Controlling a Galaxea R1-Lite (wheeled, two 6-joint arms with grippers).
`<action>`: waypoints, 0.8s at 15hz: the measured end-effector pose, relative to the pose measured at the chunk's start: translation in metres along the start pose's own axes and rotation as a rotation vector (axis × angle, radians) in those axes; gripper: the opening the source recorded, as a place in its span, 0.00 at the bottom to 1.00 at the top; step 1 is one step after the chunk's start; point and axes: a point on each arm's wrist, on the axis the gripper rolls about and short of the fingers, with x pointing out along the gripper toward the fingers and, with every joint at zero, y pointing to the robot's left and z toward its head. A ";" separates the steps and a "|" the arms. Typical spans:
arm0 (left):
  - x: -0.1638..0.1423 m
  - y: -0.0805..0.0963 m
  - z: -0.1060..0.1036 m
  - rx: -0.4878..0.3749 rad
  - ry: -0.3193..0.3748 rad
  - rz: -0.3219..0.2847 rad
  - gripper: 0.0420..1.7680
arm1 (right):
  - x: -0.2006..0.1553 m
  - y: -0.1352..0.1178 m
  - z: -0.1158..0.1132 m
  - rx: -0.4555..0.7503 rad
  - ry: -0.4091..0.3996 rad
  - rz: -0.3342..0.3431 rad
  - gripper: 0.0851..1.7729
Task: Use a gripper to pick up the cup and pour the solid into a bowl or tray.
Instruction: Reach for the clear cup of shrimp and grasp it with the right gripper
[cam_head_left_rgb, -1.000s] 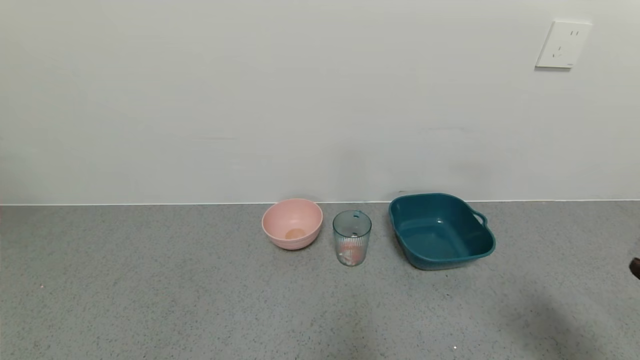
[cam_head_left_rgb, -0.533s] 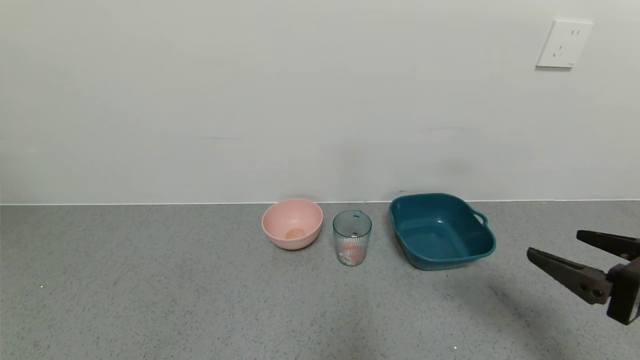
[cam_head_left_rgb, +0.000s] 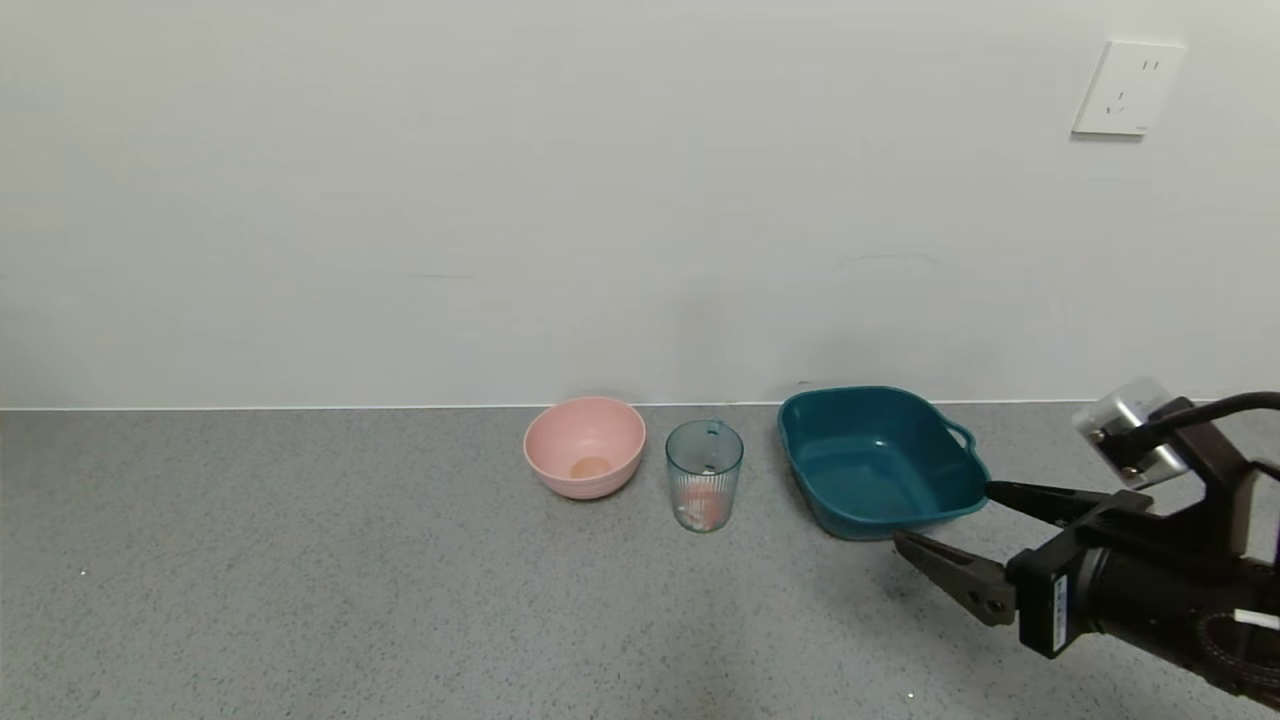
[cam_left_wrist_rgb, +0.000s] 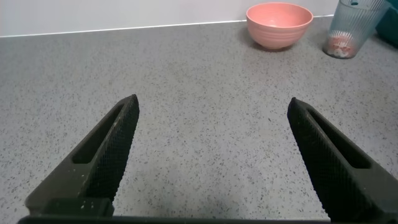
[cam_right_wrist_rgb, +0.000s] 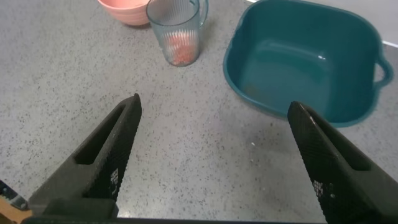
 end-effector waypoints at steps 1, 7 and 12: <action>0.000 0.000 0.000 0.000 0.000 0.000 0.97 | 0.007 0.003 -0.004 -0.006 0.017 -0.001 0.96; 0.000 0.000 0.000 0.000 0.000 0.000 0.97 | 0.046 0.029 -0.021 -0.052 0.059 0.046 0.96; 0.000 0.000 0.000 0.000 0.000 0.000 0.97 | 0.091 0.041 -0.022 -0.082 0.061 0.060 0.96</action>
